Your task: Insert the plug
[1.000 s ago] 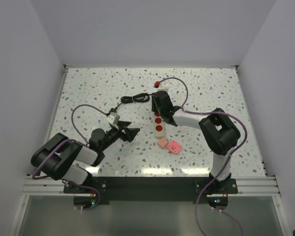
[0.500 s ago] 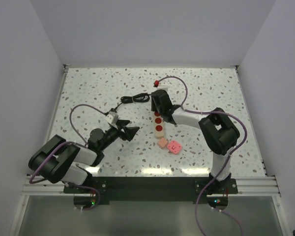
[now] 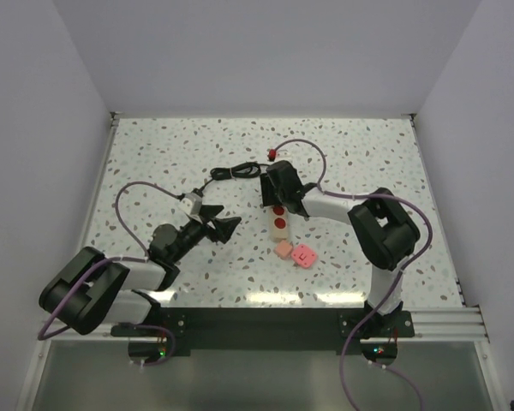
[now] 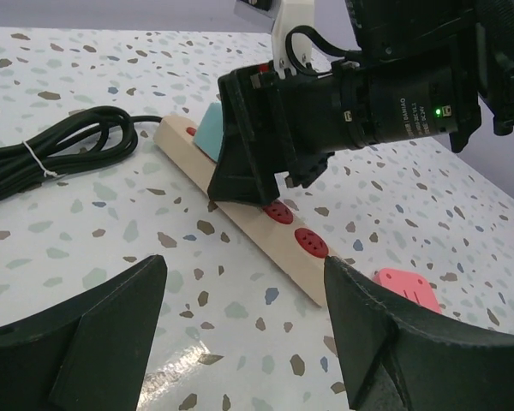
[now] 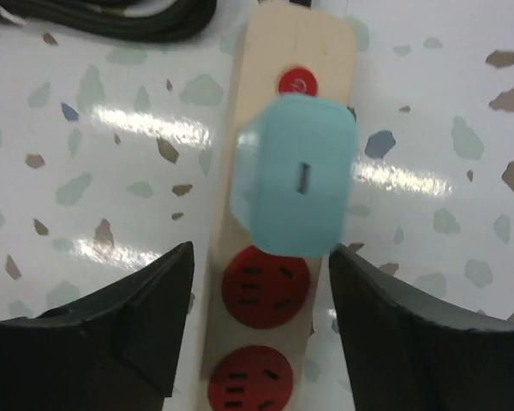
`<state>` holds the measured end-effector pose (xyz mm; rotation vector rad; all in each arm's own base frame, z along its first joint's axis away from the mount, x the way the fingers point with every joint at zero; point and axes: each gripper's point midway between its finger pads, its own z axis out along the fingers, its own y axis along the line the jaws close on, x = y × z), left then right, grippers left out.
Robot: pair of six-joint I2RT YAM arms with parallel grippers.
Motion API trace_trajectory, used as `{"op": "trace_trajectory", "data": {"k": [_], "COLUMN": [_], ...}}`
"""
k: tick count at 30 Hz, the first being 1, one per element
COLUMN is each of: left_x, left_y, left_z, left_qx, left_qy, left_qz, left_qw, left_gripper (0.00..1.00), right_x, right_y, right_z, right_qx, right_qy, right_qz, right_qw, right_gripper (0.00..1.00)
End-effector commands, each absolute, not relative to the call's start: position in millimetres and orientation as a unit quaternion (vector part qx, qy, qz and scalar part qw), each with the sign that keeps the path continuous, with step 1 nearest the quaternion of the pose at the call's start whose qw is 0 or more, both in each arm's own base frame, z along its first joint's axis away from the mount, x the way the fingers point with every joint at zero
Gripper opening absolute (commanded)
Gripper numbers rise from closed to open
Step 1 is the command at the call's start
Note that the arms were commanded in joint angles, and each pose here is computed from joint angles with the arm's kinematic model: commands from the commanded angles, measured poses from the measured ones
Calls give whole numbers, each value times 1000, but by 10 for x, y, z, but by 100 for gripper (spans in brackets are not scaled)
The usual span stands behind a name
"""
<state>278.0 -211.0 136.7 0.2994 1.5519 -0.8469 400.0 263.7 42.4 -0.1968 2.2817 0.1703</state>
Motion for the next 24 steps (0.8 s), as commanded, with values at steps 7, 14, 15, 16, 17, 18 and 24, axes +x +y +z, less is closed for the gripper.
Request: {"op": "trace_trajectory", "data": {"k": [7, 14, 15, 16, 17, 18, 24], "left_x": [2855, 2762, 2665, 2645, 2546, 2509, 2276], "left_y": [-2048, -2228, -2374, -2426, -2561, -2615, -3188], "left_z": [1412, 1278, 1264, 1207, 1209, 1197, 956], "left_qx": [143, 178, 197, 206, 221, 226, 270], "left_qy": [668, 675, 672, 676, 671, 669, 681], "left_qz": [-339, -313, -321, -315, -328, -333, -351], "left_qw": [647, 644, 638, 634, 628, 624, 582], "left_gripper": [79, 77, 77, 77, 77, 77, 77], "right_x": [3672, 3665, 3649, 3631, 3598, 3588, 3461], "right_y": [2637, 2672, 2643, 2610, 2524, 2468, 2216], "right_z": [644, 1481, 1577, 1642, 1763, 1797, 1962], "right_qx": [-122, -129, -129, -127, -120, -116, -93], "right_qy": [923, 879, 873, 869, 861, 860, 845], "right_qz": [88, 142, 143, 143, 139, 135, 130], "right_qw": [354, 437, 448, 456, 473, 479, 511], "right_gripper": [75, 88, 91, 92, 93, 95, 97]}}
